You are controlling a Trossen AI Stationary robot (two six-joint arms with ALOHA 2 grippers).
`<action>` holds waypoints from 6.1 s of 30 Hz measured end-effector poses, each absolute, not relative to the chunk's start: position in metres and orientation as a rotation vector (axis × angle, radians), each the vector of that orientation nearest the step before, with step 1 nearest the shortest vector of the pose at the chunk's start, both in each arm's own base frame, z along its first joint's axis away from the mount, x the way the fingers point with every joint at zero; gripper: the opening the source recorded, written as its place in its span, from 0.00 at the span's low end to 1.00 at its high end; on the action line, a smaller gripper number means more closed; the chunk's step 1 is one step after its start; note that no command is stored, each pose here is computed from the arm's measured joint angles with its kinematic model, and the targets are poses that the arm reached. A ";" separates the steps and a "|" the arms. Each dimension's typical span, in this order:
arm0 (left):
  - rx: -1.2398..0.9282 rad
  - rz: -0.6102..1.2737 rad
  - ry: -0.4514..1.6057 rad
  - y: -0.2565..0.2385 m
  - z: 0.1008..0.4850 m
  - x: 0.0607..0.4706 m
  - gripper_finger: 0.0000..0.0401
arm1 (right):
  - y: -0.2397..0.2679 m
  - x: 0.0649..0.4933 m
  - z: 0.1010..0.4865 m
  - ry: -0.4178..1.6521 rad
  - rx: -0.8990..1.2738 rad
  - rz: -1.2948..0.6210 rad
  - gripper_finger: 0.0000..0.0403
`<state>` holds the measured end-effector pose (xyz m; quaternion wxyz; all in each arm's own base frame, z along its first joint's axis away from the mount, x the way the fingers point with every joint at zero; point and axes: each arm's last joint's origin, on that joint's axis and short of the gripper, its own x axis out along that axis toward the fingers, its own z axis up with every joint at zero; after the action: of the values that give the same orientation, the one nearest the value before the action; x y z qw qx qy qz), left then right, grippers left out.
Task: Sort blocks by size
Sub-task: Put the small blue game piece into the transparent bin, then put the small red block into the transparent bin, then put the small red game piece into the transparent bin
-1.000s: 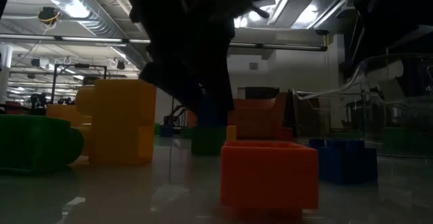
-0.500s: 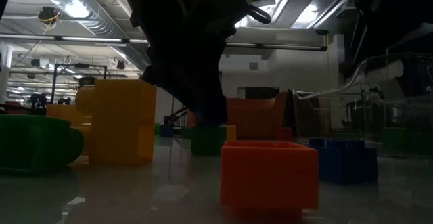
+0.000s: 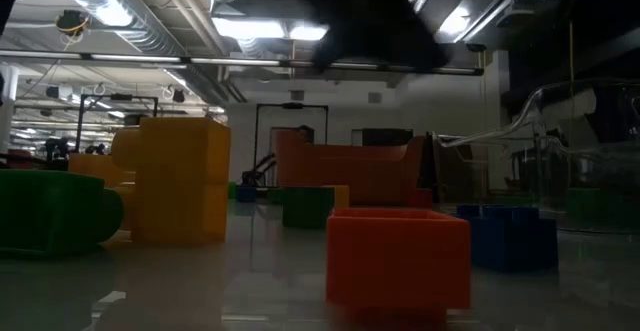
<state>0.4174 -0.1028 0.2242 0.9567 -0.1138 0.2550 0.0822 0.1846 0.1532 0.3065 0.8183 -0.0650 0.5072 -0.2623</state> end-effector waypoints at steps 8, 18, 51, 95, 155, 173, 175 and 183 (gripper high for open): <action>-0.126 0.096 0.187 -0.063 0.228 0.452 0.22 | 0.195 0.152 0.306 1.095 0.187 -0.447 0.62; -0.106 0.080 0.098 -0.026 0.193 0.477 0.24 | 0.253 0.131 0.282 1.226 0.456 -0.354 0.62; -0.088 0.021 0.129 -0.042 0.195 0.486 0.49 | 0.283 0.122 0.173 1.377 0.037 -0.530 0.62; 0.030 0.014 0.273 -0.040 0.245 0.459 0.49 | 0.295 0.140 0.174 1.040 0.233 -0.370 0.36; -0.606 0.559 1.170 -0.035 0.192 0.387 0.49 | 0.150 0.257 0.232 1.420 -0.431 -0.648 0.55; -0.713 0.644 1.155 -0.040 0.174 0.393 0.49 | 0.150 0.257 0.232 1.413 -0.438 -0.651 0.55; -0.719 0.648 1.153 -0.040 0.172 0.395 0.49 | 0.150 0.257 0.232 1.413 -0.437 -0.651 0.55; -0.685 0.648 1.202 -0.045 0.157 0.396 0.48 | 0.150 0.257 0.232 1.430 -0.469 -0.621 0.55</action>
<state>0.3957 -0.0445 0.1569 0.7223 -0.3100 0.5442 0.2934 0.2573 0.1501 0.2323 0.6866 -0.2095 0.6386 -0.2773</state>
